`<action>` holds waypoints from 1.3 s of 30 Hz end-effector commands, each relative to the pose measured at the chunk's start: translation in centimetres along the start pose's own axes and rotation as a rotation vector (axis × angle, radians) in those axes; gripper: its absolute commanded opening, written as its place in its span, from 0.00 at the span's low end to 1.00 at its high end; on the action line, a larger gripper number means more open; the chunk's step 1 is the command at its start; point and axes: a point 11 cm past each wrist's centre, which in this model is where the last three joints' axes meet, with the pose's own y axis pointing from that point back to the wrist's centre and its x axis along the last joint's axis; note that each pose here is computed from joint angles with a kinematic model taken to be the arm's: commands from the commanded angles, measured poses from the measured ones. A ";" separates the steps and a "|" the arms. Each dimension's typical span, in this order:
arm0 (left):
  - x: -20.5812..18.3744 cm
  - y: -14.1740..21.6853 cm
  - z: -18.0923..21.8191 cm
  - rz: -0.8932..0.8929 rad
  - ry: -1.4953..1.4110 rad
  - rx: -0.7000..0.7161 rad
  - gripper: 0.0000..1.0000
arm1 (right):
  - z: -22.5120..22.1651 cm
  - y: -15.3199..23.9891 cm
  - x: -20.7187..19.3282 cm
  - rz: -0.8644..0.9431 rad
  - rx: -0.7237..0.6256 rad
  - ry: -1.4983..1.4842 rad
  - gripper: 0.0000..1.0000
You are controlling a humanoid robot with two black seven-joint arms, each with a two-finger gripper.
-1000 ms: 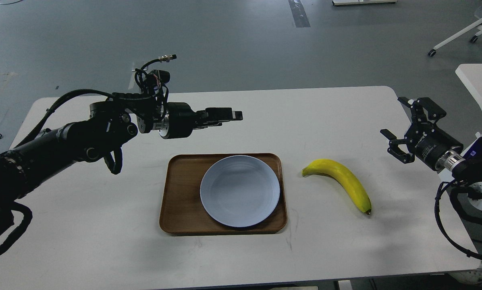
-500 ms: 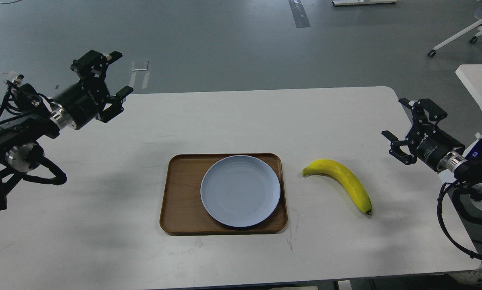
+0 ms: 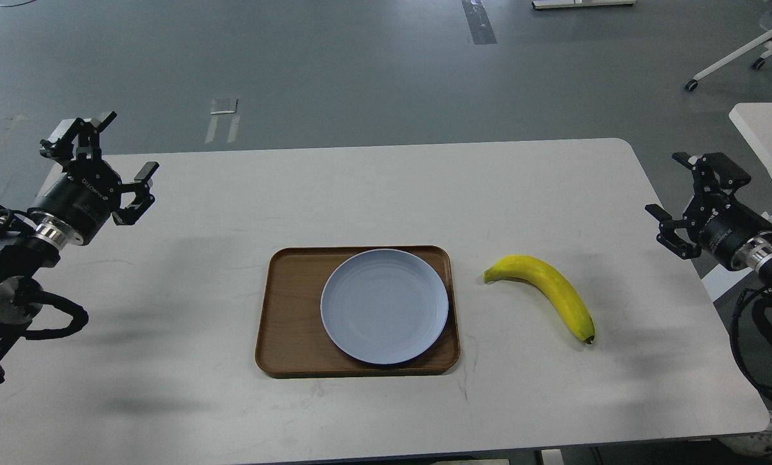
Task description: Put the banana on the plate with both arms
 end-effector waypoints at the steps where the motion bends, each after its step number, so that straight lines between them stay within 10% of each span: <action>1: 0.0 0.0 0.0 0.001 0.002 -0.003 0.98 | -2.0 -1.5 -1.5 -0.115 -0.047 0.212 1.00; 24: -0.3 -0.2 0.0 -0.008 0.003 -0.002 0.98 | -4.2 -3.5 -9.1 -0.783 -0.447 1.461 1.00; 39: -0.8 -0.8 0.2 -0.018 0.011 -0.013 0.98 | 0.5 -5.1 -12.7 -1.006 -0.556 1.650 0.97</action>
